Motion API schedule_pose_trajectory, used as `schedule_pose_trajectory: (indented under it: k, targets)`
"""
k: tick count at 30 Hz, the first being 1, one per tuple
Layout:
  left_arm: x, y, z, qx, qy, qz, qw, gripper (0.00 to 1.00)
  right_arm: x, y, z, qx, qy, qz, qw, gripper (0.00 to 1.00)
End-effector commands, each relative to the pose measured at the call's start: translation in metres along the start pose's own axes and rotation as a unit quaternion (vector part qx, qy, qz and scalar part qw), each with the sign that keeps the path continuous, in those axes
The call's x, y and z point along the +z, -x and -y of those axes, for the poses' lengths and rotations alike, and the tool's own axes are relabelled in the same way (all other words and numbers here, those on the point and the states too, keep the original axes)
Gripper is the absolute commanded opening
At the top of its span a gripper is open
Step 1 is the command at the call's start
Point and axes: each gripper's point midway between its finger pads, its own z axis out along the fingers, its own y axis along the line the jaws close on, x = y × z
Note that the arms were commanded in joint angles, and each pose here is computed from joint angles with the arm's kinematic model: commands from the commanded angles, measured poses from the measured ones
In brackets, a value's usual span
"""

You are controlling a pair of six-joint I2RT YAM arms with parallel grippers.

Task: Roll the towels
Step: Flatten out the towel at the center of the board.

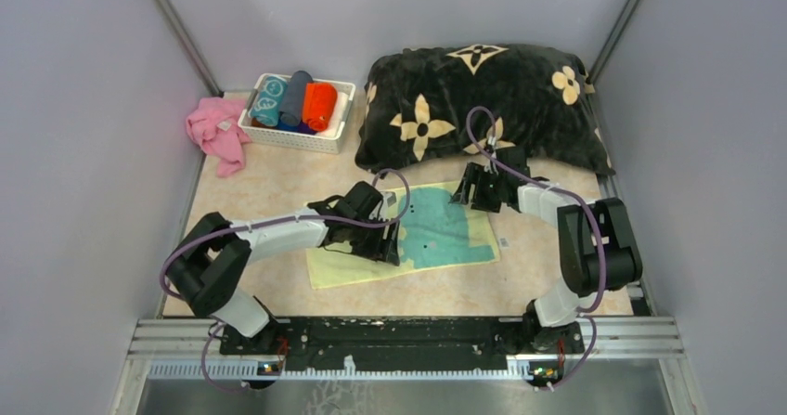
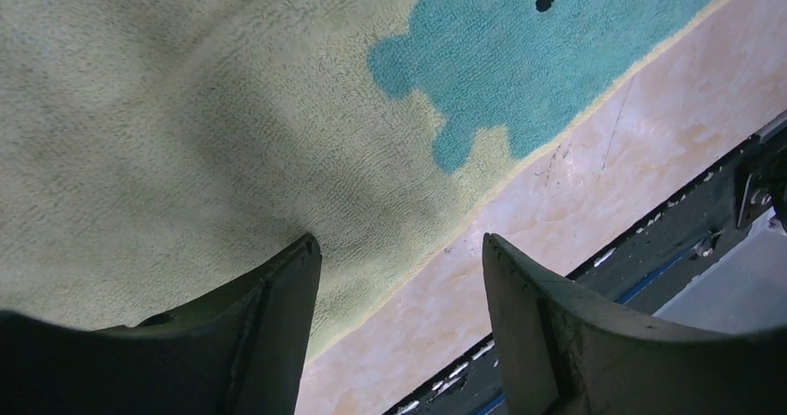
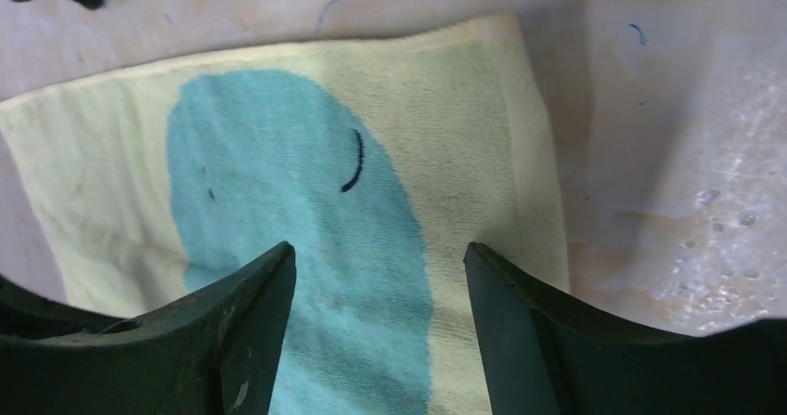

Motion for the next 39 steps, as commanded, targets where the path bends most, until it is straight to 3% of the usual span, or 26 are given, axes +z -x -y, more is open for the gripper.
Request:
schedule_pose_trajectory:
  k: [1, 8, 13, 17, 23, 29, 34, 39]
  targets:
    - [0.005, -0.029, -0.004, 0.023, -0.001, -0.042, 0.999, 0.7, 0.001, 0.012, 0.018, 0.005, -0.039, 0.012, 0.999, 0.67]
    - [-0.013, -0.049, -0.005, 0.029, 0.005, -0.052, 0.998, 0.72, -0.025, 0.01, 0.026, -0.003, -0.065, 0.009, 0.998, 0.67]
    - [-0.041, 0.002, 0.008, 0.053, 0.019, 0.027, 0.998, 0.77, -0.049, 0.039, 0.001, -0.07, -0.032, 0.043, 0.996, 0.68]
    - [-0.066, 0.046, -0.01, 0.066, 0.052, 0.077, 0.994, 0.78, -0.058, 0.059, -0.004, -0.151, -0.038, 0.032, 0.987, 0.69]
    - [-0.108, 0.092, -0.089, 0.057, 0.138, 0.114, 0.982, 0.78, -0.058, 0.083, 0.017, -0.297, -0.078, -0.015, 0.952, 0.69]
    - [-0.128, 0.12, -0.138, 0.043, 0.191, 0.13, 0.972, 0.78, -0.048, 0.1, 0.012, -0.435, -0.036, -0.028, 0.899, 0.64]
    - [-0.124, 0.127, -0.17, 0.035, 0.232, 0.111, 0.966, 0.76, -0.028, 0.091, 0.028, -0.482, -0.012, -0.098, 0.87, 0.59]
    - [-0.12, 0.122, -0.193, 0.009, 0.239, 0.095, 0.966, 0.75, -0.013, 0.088, 0.035, -0.495, 0.004, -0.136, 0.858, 0.53]
